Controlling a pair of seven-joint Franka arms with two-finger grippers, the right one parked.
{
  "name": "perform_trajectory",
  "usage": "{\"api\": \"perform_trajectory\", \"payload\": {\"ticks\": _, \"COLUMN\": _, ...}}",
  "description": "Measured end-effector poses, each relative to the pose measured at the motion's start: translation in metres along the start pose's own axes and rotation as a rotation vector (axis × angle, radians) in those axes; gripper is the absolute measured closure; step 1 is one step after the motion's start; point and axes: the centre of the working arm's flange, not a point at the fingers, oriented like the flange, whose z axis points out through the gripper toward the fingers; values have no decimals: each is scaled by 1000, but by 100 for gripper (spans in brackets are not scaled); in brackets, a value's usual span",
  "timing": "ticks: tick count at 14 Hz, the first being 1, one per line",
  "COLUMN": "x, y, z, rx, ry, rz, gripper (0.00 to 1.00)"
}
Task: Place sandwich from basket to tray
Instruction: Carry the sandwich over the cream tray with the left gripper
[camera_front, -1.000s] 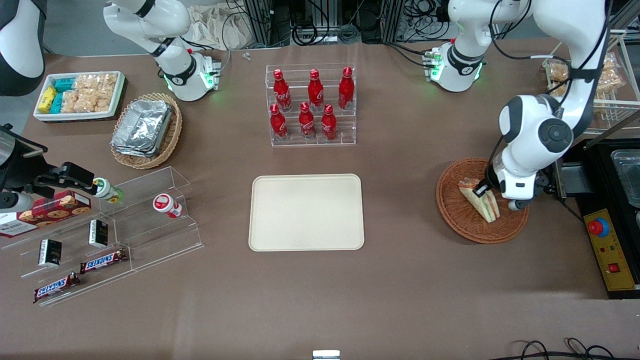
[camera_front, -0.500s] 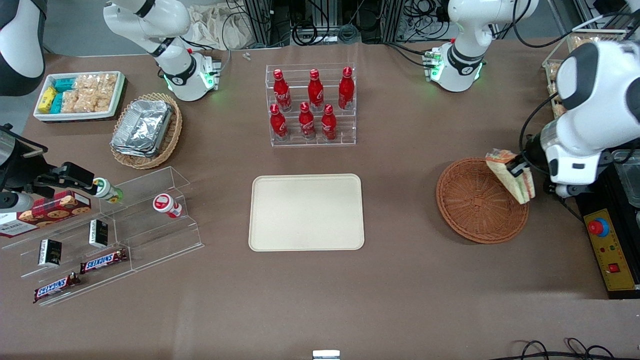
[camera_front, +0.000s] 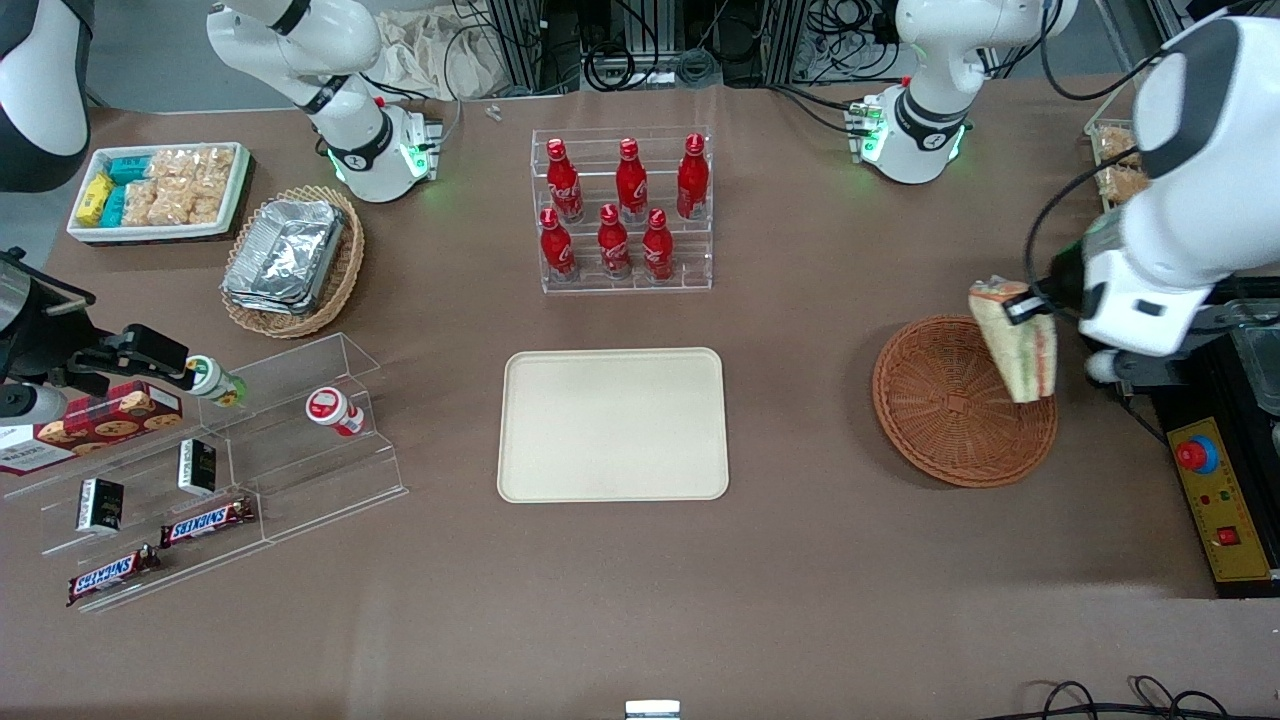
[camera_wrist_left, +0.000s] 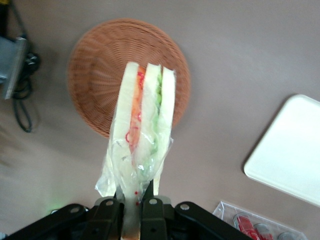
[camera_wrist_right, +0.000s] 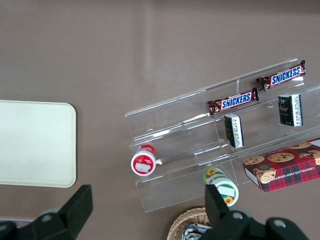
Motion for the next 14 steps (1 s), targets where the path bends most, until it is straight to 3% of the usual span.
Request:
{"api": "perform_trajectory", "payload": {"ticks": 5, "x": -65, "y": 109, "z": 7, "rx": -8, "ry": 20, "rz": 219, "gripper": 87}}
{"api": "perform_trajectory", "payload": {"ticks": 9, "x": -99, "y": 191, "z": 43, "rx": -72, "ry": 69, "rz": 310, "gripper": 87}}
{"api": "perform_trajectory", "payload": {"ticks": 14, "x": -109, "y": 262, "z": 128, "rx": -118, "ry": 37, "rz": 244, "gripper": 87}}
